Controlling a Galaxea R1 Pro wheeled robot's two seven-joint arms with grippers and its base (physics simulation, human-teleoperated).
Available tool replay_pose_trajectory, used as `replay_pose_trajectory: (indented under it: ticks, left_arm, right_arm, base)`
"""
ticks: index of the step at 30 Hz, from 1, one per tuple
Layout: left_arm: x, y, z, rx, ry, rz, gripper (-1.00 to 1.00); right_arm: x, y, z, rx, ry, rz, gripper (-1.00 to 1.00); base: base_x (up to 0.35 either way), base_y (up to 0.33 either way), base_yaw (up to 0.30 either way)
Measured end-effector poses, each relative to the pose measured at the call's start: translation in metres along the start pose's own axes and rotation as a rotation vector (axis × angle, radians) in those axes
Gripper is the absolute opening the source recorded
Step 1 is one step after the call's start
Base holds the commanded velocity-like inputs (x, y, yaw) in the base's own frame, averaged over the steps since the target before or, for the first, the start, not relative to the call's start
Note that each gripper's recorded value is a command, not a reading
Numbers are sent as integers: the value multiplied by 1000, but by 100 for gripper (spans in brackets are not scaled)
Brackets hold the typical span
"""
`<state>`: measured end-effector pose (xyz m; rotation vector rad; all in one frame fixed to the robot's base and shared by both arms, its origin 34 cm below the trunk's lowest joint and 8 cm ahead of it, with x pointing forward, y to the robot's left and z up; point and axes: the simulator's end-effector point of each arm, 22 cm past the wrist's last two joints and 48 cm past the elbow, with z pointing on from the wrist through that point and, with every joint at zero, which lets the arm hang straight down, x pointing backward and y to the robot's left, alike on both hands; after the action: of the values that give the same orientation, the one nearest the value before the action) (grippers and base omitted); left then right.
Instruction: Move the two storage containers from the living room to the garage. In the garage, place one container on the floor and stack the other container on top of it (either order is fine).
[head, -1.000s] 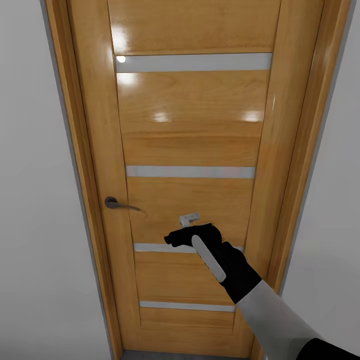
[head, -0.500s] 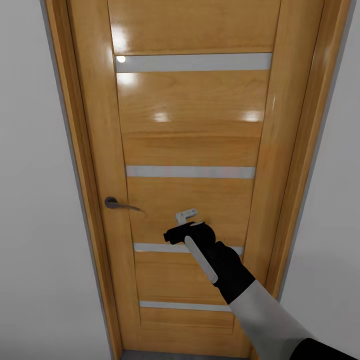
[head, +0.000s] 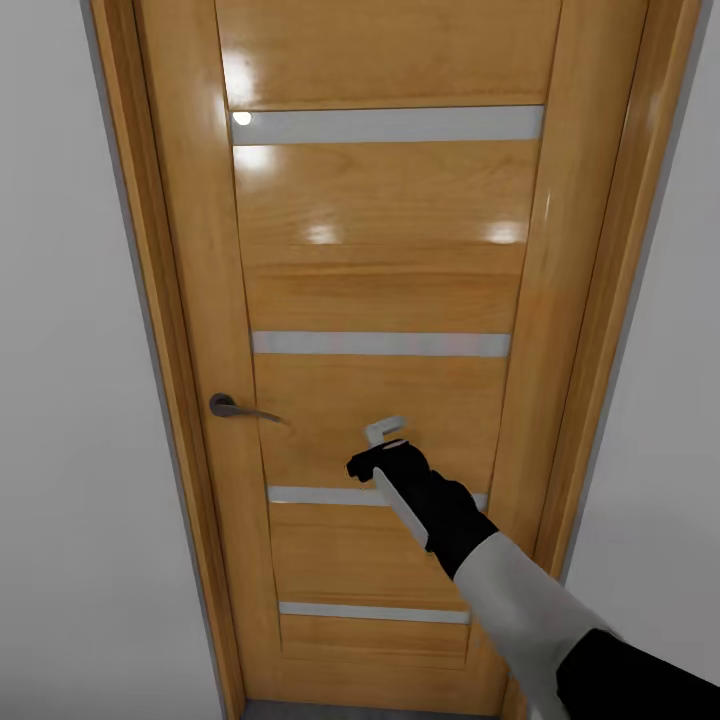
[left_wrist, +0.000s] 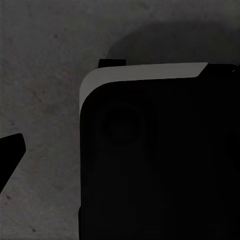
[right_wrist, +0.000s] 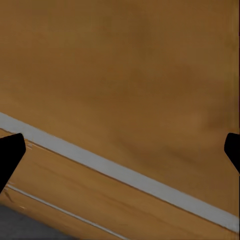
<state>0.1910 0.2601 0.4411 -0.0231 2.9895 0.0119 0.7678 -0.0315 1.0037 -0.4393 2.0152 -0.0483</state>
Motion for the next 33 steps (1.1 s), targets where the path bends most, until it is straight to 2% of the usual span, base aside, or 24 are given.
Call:
replay_pose_trajectory:
  ticks: [5, 7, 11, 18, 28, 31, 33]
  left_arm:
    - [0, 0, 0, 0, 0, 0, 100]
    - [0, 0, 0, 0, 0, 0, 100]
    - [0, 0, 0, 0, 0, 0, 100]
    - [0, -1, 0, 1, 0, -1, 100]
    - [0, -2, 0, 2, 0, 0, 100]
    - [0, -2, 0, 2, 1, 1, 100]
    - [0, 0, 0, 0, 0, 5, 100]
  right_arm:
    - [3, -18, 17, 37, -4, 5, 100]
    - [-7, -22, 17, 45, -20, 6, 100]
    - [-8, -28, 21, 51, -14, 12, 100]
    - [-4, -54, 35, 102, 2, 16, 100]
    - [-8, -57, 37, 99, -11, 31, 100]
    - [-23, -54, 31, 95, -45, 21, 100]
    - [-46, -47, 21, 82, -98, 5, 100]
  base:
    - [0, 0, 0]
    - [0, 0, 0]
    - [0, 0, 0]
    - [0, 0, 0]
    - [0, 0, 0]
    - [0, 0, 0]
    - [0, 0, 0]
